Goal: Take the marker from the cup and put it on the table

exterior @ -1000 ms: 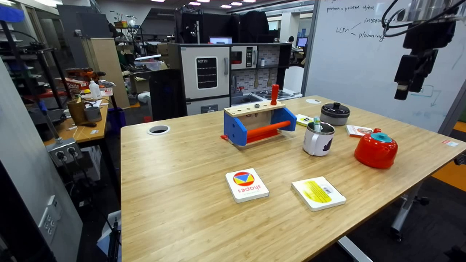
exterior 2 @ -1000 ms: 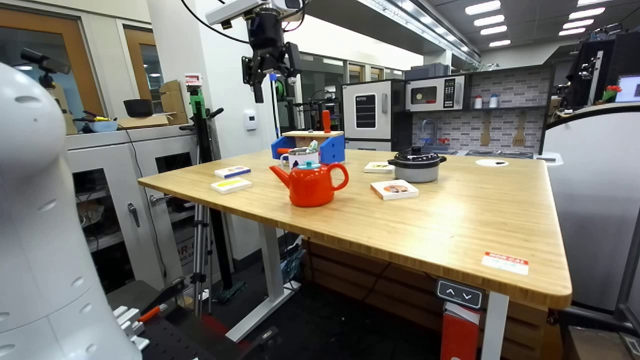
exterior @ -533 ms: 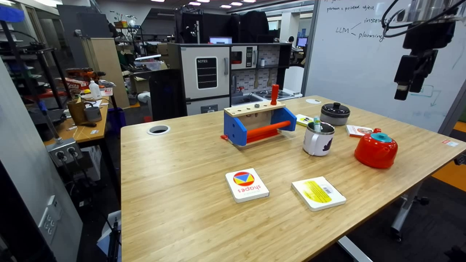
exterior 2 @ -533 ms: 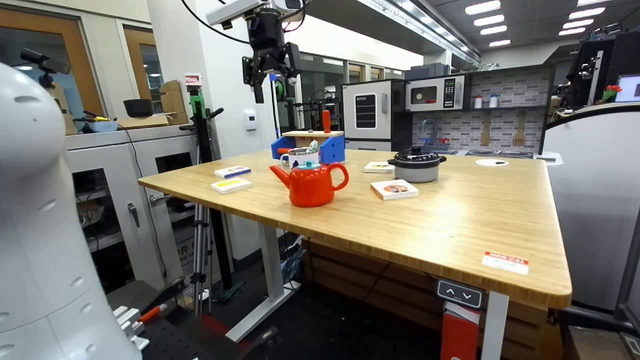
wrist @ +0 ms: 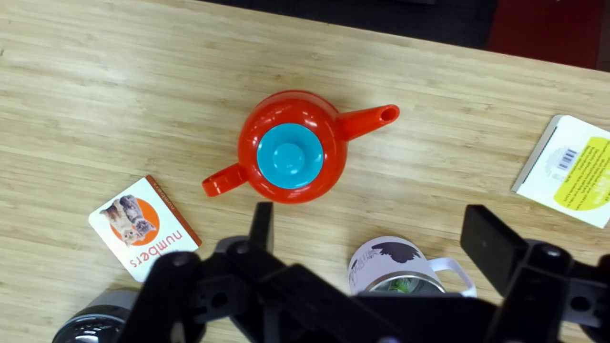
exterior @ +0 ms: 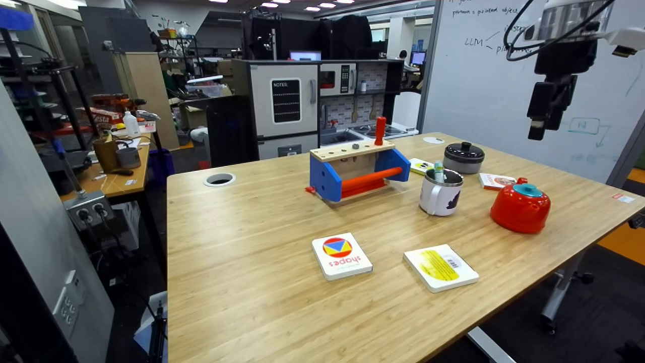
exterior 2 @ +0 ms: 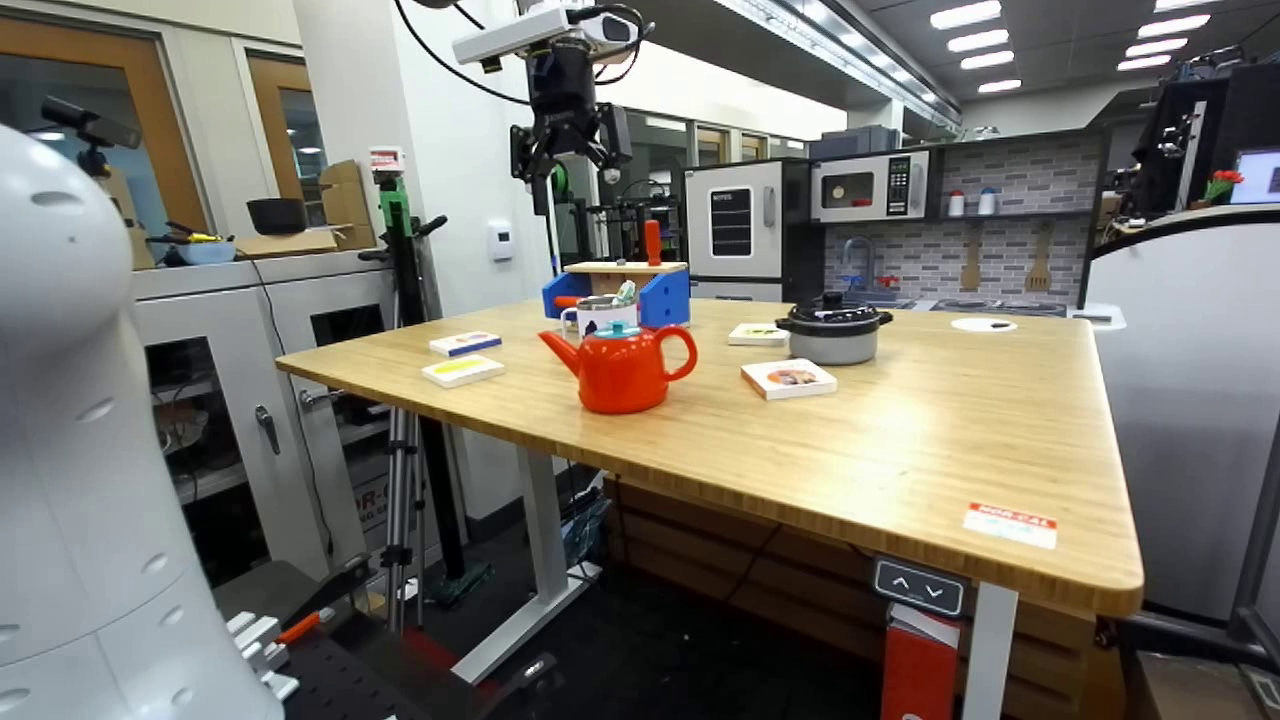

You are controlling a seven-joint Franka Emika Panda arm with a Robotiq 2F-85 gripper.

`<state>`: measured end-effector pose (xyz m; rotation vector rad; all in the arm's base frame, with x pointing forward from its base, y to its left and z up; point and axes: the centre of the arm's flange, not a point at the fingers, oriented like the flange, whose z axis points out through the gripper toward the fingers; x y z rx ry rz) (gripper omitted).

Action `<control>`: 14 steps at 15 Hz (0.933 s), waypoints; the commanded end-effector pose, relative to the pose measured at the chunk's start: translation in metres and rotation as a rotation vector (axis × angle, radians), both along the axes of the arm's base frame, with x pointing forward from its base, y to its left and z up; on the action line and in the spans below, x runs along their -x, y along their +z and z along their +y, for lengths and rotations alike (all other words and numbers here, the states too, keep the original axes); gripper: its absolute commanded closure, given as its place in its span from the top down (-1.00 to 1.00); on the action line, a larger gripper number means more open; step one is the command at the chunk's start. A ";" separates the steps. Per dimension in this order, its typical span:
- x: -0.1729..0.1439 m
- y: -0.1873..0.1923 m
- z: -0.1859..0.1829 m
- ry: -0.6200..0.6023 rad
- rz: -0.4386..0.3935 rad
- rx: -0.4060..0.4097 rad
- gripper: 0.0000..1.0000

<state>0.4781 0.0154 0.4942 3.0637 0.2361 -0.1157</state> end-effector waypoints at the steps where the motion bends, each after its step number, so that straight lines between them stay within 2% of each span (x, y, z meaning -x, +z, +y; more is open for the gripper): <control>1: -0.017 0.002 0.012 0.070 0.040 0.010 1.00; 6: -0.032 -0.004 0.031 0.098 0.051 0.014 1.00; 14: -0.083 0.003 0.016 0.063 0.029 0.030 1.00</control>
